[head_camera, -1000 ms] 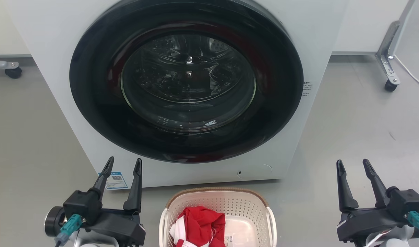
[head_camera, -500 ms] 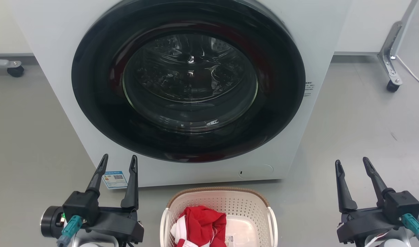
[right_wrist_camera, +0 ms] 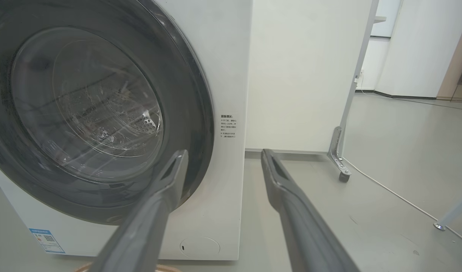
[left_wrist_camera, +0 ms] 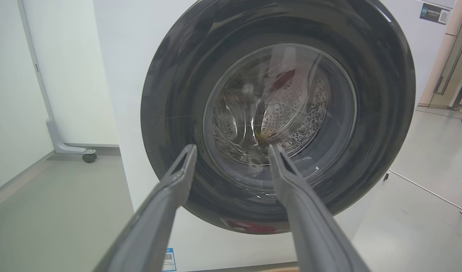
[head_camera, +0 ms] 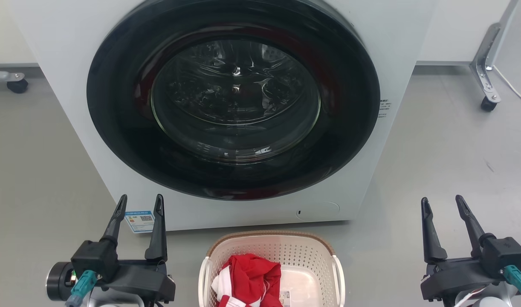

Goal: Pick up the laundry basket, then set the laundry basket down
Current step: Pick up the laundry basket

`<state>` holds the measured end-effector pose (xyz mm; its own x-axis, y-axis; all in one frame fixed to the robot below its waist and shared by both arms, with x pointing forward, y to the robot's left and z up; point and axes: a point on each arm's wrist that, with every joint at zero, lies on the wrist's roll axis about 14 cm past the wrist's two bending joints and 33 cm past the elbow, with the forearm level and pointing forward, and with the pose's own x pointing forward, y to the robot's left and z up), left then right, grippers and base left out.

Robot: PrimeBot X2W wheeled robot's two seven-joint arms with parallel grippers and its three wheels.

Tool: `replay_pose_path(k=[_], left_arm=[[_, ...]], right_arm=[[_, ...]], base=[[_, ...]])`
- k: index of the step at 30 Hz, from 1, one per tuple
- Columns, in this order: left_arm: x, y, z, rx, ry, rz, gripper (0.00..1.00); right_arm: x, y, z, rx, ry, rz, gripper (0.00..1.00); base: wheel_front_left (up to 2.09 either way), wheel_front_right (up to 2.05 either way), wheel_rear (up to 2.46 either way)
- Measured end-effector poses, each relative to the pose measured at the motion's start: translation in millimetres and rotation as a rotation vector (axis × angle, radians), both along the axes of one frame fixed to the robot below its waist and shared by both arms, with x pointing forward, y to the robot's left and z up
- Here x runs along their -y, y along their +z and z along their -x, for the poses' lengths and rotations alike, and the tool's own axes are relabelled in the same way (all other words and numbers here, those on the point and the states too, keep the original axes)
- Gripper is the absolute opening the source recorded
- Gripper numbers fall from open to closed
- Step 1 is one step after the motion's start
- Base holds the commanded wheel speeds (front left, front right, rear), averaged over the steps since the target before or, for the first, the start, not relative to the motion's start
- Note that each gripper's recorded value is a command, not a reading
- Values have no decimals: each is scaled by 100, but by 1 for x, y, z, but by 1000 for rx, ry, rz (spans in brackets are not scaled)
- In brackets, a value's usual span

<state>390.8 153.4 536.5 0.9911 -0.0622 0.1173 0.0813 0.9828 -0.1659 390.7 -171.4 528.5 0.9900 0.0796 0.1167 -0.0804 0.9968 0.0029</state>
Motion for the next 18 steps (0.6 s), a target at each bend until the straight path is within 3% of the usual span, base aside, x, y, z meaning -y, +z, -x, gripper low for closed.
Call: replay_pose_path(k=[18], left_arm=[[8,-16,-6,-57,-10,16,100]], right_arm=[[-6,-13,-9,-35,26,-13,100]], base=[[0,0,0]])
